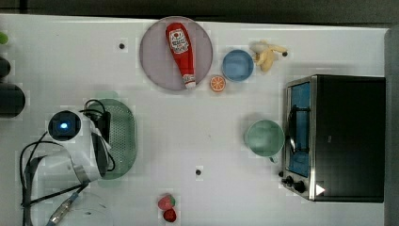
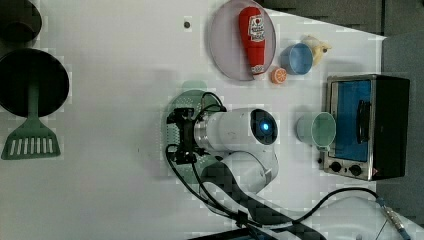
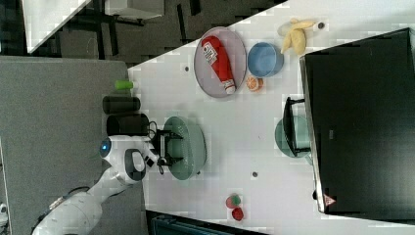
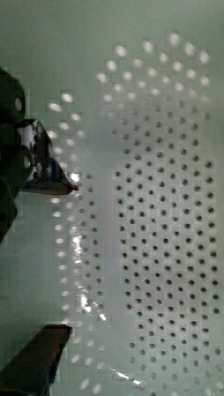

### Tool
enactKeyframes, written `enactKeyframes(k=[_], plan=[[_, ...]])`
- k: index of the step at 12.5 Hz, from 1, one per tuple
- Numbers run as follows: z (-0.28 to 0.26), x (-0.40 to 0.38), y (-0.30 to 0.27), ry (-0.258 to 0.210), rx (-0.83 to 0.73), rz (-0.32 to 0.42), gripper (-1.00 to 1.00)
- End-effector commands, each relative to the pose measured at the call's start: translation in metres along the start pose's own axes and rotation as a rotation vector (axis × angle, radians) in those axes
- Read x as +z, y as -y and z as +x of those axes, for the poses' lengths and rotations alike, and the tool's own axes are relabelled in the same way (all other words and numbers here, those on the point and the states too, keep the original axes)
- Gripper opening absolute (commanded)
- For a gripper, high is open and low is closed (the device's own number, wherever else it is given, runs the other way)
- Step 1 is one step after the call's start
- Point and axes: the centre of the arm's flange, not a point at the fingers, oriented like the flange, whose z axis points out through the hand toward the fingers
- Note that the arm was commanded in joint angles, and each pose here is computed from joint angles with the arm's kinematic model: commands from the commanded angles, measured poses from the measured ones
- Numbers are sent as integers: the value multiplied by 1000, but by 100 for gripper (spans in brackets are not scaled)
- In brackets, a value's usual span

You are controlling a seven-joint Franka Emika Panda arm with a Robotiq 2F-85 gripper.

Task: Drag strainer right to left.

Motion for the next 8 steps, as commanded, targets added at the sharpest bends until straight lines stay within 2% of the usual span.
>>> enactKeyframes(k=[1, 8], plan=[[-45, -2, -9, 30, 5, 12, 100], [-79, 7, -7, 53, -17, 24, 100]])
